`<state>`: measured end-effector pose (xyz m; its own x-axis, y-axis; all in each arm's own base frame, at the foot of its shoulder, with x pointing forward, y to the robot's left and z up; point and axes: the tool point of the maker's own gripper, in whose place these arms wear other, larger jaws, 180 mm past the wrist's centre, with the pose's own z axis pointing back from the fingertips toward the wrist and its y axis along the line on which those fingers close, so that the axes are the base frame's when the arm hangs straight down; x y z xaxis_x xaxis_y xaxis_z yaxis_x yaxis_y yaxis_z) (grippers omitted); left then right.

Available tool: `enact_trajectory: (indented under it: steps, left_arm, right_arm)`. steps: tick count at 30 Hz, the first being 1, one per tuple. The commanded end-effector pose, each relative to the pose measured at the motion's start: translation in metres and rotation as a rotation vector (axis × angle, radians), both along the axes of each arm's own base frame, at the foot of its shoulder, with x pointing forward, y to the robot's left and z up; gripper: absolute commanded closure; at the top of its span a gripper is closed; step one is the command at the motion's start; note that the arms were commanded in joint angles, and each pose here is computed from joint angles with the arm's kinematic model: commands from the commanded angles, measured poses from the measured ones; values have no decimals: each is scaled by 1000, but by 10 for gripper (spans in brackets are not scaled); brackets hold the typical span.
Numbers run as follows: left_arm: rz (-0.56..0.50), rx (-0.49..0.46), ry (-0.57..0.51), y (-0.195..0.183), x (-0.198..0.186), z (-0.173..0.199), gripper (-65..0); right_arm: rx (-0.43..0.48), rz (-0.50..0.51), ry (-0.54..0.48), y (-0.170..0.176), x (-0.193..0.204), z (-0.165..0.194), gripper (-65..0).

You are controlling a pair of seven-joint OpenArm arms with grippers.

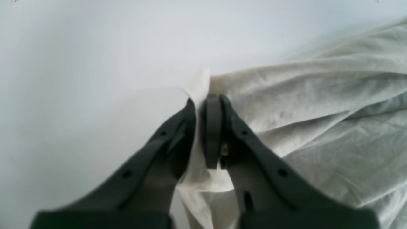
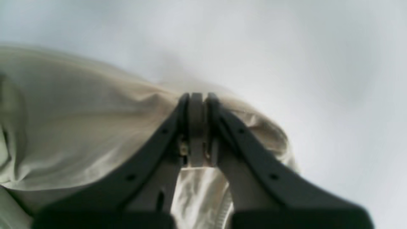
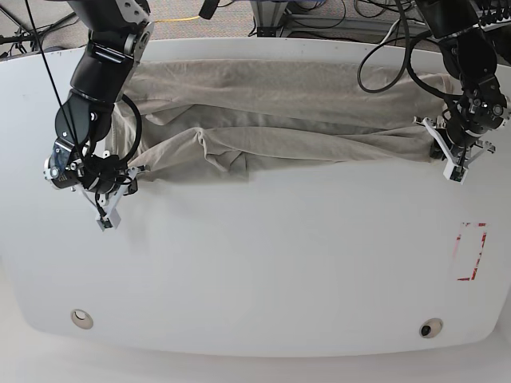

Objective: Fold the T-shirt properly
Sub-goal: 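Lift the hem with both grippers and fold it toward the collar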

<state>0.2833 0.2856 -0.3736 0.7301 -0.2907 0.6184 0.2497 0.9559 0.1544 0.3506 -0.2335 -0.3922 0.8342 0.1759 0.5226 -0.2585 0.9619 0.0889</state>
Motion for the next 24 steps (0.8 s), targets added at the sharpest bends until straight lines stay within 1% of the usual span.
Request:
enact_trajectory:
  steps: [1, 2, 5, 11, 15, 21, 24]
  left_arm:
    - [-6, 11, -47, 3, 9, 13, -17]
    - [-6, 11, -47, 3, 9, 13, -17]
    - [-6, 11, -47, 3, 9, 13, -17]
    - [-6, 11, -44, 3, 8, 13, -17]
    - [-5, 12, -43, 4, 8, 12, -17]
    - [-4, 14, -42, 5, 7, 12, -17]
    - [-4, 14, -42, 5, 7, 12, -17]
  right_arm:
    - [-20, -6, -46, -8, 8, 14, 0]
    - [-21, -5, -41, -8, 6, 12, -2]
    - [-53, -4, -68, -13, 2, 20, 0]
    - [-123, -73, -94, -39, -20, 40, 0]
    - [-150, -85, -96, -45, -31, 43, 0]
    - [-169, -77, -50, -47, -53, 30, 0]
    - [-169, -78, -40, -46, -59, 26, -38]
